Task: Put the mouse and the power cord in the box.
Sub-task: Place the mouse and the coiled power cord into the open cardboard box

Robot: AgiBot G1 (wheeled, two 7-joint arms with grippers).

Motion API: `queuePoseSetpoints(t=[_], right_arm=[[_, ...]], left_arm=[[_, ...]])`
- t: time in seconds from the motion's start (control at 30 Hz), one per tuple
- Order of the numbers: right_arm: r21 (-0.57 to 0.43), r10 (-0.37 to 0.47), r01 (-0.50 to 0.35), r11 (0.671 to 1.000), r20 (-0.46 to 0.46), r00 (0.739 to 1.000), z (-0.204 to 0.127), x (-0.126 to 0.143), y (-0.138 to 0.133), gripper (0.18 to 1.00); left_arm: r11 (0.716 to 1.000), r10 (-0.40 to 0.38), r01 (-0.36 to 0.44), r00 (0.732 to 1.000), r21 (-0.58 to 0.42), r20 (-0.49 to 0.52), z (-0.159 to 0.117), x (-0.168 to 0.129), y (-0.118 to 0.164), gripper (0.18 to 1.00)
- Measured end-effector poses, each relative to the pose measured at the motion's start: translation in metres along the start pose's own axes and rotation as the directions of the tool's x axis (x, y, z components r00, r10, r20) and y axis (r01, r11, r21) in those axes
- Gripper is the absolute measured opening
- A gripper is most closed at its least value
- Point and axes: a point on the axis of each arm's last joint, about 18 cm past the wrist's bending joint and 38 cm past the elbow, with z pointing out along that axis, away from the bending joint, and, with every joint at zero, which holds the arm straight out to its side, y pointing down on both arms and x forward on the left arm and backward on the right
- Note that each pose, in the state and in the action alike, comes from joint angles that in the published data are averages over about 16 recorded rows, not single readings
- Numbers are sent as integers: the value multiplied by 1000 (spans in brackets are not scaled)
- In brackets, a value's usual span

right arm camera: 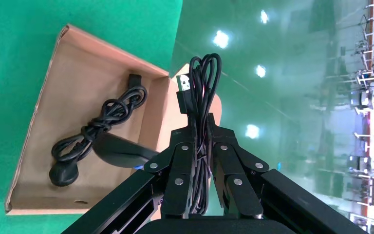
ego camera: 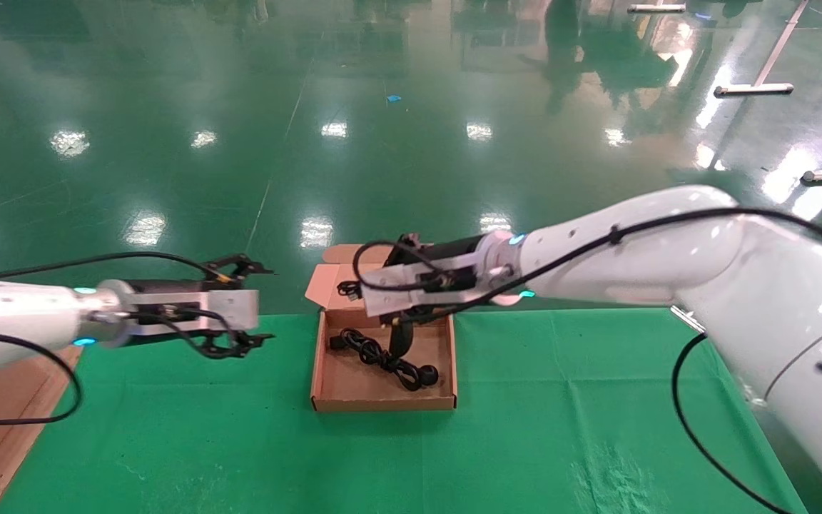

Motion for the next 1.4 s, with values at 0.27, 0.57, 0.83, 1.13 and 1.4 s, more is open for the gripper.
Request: queuePoseSetpoints(t=[0.27,0.57,0.83,1.13,1.4], right_arm=[[-17,-13,14,1000,26,1000,16,-23,-6,210],[-23,-15,17,1000,64,998,24,-42,-7,217],[-22,-14,16,1000,66,998,24,-43,-7,254],[-8,19,-18,1000,64,998,21,-45,-6,379],[62,166,-171,983,82,983,9,-62,-4,547]], left_arm=[[1000,-16,16,1000,-7,21,-17,2,20,950],[1000,-25,26,999,-11,30,-19,4,24,994],[1000,-25,26,999,-10,31,-19,3,24,1001],[999,-45,45,998,11,36,-18,4,20,1001],[985,-144,139,988,102,50,-22,8,9,1001]])
